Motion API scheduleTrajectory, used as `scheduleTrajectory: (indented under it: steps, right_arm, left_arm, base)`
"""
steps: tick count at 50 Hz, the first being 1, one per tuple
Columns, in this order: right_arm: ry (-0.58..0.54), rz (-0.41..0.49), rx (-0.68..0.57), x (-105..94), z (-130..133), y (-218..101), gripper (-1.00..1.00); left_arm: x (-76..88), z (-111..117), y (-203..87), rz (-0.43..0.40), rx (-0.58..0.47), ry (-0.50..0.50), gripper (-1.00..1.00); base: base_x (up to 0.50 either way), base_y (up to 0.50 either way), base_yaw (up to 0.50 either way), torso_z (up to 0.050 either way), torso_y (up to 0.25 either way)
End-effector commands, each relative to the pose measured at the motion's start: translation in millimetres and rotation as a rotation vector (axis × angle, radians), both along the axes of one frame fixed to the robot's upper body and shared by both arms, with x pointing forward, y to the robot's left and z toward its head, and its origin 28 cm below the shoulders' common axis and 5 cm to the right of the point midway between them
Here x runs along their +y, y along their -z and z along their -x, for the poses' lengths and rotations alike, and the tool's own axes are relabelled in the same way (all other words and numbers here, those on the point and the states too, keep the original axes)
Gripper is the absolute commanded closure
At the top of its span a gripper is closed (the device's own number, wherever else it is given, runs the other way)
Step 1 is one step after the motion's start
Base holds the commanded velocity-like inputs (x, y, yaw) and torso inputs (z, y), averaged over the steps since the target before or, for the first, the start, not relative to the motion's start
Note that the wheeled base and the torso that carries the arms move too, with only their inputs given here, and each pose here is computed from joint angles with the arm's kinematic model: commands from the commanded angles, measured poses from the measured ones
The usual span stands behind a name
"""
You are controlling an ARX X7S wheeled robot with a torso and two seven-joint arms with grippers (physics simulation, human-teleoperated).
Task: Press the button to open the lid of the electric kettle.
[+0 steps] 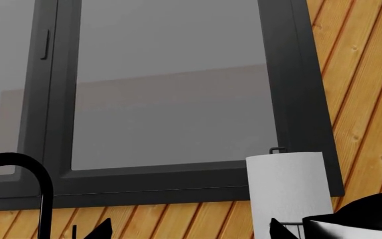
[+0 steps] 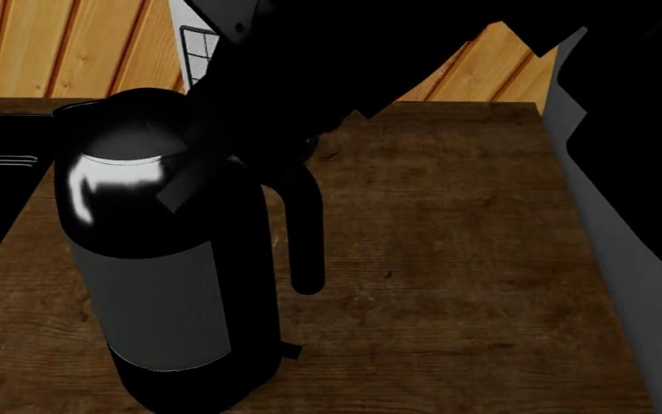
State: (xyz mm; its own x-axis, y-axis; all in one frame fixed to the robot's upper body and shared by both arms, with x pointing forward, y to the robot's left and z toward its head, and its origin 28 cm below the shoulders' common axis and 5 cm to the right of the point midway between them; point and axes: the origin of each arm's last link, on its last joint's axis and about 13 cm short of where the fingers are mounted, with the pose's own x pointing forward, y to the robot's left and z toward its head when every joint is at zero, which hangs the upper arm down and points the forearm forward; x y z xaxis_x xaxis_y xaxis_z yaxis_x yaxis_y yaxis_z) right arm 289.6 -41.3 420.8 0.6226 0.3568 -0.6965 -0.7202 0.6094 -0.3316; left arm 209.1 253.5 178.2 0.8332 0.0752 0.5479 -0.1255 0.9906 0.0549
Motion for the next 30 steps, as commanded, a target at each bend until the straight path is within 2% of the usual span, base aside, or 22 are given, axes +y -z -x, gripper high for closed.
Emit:
scheduleTrajectory:
  steps: [1, 30]
  right_arm:
    - [0.010, 0.016, 0.016, -0.8, -2.7, 7.3, 1.00]
    - [0.011, 0.035, 0.034, 3.2, -6.9, 15.9, 1.00]
  left_arm:
    - [-0.5, 0.1, 0.4, -0.003, 0.001, 0.002, -1.00]
    - [-0.4, 1.2, -0.5, -0.003, -0.003, 0.001, -1.00]
  base:
    - [0.00, 0.00, 0.00, 0.000, 0.000]
    - [0.00, 0.00, 0.00, 0.000, 0.000]
